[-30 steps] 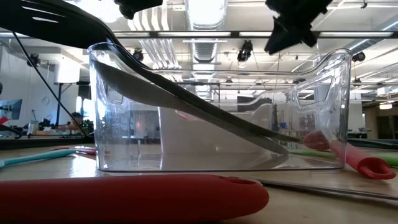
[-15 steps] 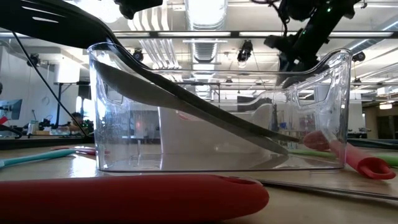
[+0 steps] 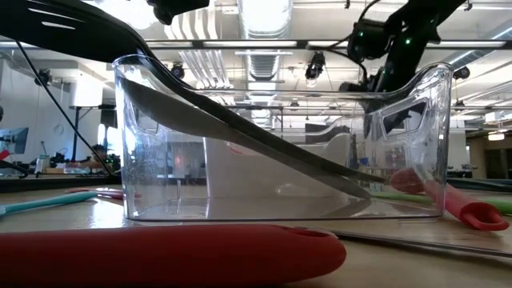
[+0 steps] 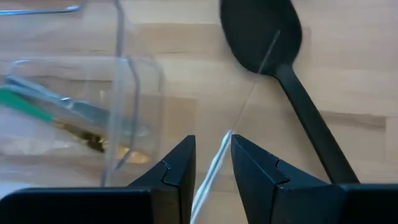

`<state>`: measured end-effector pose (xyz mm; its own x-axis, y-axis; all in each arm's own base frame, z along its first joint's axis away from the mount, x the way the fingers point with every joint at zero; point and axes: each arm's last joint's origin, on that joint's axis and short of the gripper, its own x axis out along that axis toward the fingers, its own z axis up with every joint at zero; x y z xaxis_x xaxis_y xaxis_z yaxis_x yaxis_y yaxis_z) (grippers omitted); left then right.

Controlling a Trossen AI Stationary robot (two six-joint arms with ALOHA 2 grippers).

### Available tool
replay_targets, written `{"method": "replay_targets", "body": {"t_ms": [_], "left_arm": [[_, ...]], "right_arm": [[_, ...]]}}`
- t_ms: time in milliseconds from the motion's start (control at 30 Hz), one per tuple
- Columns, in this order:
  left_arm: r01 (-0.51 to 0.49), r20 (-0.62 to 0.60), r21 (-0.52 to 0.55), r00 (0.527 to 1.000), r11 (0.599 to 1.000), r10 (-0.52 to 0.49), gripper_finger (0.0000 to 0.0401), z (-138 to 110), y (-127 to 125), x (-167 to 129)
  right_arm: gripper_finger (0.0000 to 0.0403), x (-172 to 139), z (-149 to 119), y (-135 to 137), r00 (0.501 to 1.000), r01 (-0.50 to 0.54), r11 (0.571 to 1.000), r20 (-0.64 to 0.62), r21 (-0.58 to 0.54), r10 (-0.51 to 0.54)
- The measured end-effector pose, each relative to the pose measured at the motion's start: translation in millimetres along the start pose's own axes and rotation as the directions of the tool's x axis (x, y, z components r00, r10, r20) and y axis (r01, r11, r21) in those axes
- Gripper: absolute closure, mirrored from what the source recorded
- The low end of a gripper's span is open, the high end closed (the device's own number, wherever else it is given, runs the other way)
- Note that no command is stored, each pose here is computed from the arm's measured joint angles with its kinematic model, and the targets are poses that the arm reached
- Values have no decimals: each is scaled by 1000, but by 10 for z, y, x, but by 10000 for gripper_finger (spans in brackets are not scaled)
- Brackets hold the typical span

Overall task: Pick & Place Kitchen Items
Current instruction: Put the white knife into the top transparent bin

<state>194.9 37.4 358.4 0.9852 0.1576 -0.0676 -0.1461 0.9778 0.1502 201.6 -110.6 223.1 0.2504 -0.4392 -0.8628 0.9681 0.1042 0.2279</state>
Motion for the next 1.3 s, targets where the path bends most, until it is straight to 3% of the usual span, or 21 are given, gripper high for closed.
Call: {"method": "replay_targets", "body": {"t_ms": [467, 833, 1100, 1300], "left_arm": [[0, 0, 0, 1000, 1000, 0, 197, 0, 0, 0], [0, 0, 0, 1000, 1000, 0, 197, -1, 0, 0], [0, 0, 0, 1000, 1000, 0, 197, -1, 0, 0], [0, 0, 0, 1000, 1000, 0, 197, -1, 0, 0]], "right_arm": [[262, 479, 128, -89, 986, 141, 986, -101, 90, -132], [237, 810, 269, -101, 989, 105, 985, -119, 139, -89], [248, 880, 320, -144, 987, 109, 983, -136, 150, -88], [253, 729, 400, -223, 991, 96, 989, -99, 110, -85]]}}
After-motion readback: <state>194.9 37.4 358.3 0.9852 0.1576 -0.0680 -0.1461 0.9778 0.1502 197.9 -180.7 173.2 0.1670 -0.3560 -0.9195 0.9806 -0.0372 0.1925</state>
